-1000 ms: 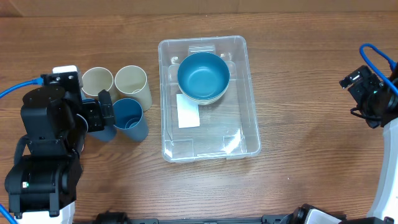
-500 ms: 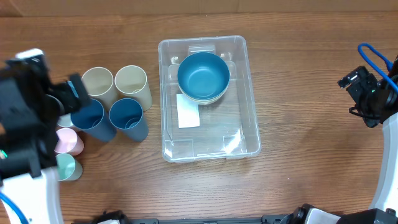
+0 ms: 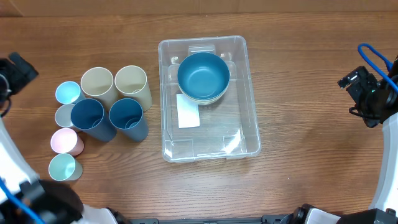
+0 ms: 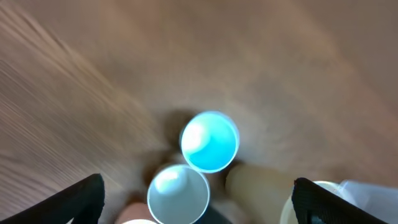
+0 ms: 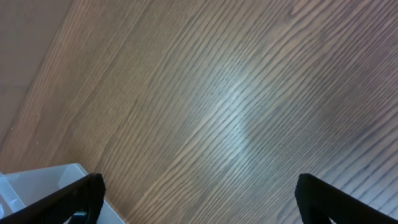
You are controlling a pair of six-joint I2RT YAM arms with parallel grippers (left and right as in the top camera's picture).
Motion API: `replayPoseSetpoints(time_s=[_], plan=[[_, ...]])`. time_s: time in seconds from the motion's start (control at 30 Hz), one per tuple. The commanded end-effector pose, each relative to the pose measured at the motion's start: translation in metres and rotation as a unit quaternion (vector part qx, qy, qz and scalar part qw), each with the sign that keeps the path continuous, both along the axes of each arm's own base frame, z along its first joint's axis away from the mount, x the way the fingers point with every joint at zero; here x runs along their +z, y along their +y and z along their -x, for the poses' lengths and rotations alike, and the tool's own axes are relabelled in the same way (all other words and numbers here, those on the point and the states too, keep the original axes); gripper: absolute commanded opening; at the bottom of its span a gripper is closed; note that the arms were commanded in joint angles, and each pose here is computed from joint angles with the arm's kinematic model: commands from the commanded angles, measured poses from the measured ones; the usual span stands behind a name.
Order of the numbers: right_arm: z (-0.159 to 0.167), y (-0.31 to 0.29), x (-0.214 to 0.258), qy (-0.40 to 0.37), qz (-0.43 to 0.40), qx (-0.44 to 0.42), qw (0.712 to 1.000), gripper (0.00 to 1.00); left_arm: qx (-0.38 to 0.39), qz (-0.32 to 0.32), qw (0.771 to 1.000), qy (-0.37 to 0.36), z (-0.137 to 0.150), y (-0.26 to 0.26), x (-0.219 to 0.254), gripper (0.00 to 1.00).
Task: Pack container
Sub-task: 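Reach the left gripper to the light blue cup and grasp it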
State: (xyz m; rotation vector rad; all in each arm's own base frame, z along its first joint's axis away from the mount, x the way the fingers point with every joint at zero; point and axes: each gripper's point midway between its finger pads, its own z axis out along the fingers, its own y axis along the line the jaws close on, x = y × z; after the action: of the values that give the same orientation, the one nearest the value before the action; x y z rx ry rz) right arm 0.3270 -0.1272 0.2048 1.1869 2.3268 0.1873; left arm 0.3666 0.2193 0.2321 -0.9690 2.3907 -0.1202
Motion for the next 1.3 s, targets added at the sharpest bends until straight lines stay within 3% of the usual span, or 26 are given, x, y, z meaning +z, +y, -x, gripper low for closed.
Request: replayPoseSetpoints(time_s=[0.0,0.13,0.4,0.6,0.93,1.17,1.27], plan=[[-0.002,-0.002,0.003,-0.006,-0.001,-0.005,1.000,1.00,-0.022,0.054,0.997,0.041,-0.018,-0.005,-0.051,0.89],[-0.002,-0.002,0.003,-0.006,0.000,-0.005,1.000,1.00,-0.057,0.058,0.993,0.086,-0.021,-0.005,-0.089,0.81],[-0.002,-0.002,0.003,-0.006,0.000,-0.005,1.000,1.00,-0.086,0.063,0.983,0.147,-0.022,-0.006,-0.142,0.80],[-0.002,-0.002,0.003,-0.006,0.000,-0.005,1.000,1.00,-0.084,0.059,0.982,0.156,-0.028,0.002,-0.164,0.60],[-0.002,-0.002,0.003,-0.006,0.000,-0.005,1.000,1.00,-0.116,0.046,0.981,0.148,-0.048,-0.003,-0.186,0.44],[-0.002,-0.002,0.003,-0.006,-0.001,-0.005,1.000,1.00,-0.119,0.045,0.984,0.127,-0.057,-0.002,-0.182,0.11],[-0.002,-0.002,0.003,-0.006,0.000,-0.005,1.000,1.00,-0.117,0.040,0.985,0.119,-0.061,0.000,-0.177,0.04]])
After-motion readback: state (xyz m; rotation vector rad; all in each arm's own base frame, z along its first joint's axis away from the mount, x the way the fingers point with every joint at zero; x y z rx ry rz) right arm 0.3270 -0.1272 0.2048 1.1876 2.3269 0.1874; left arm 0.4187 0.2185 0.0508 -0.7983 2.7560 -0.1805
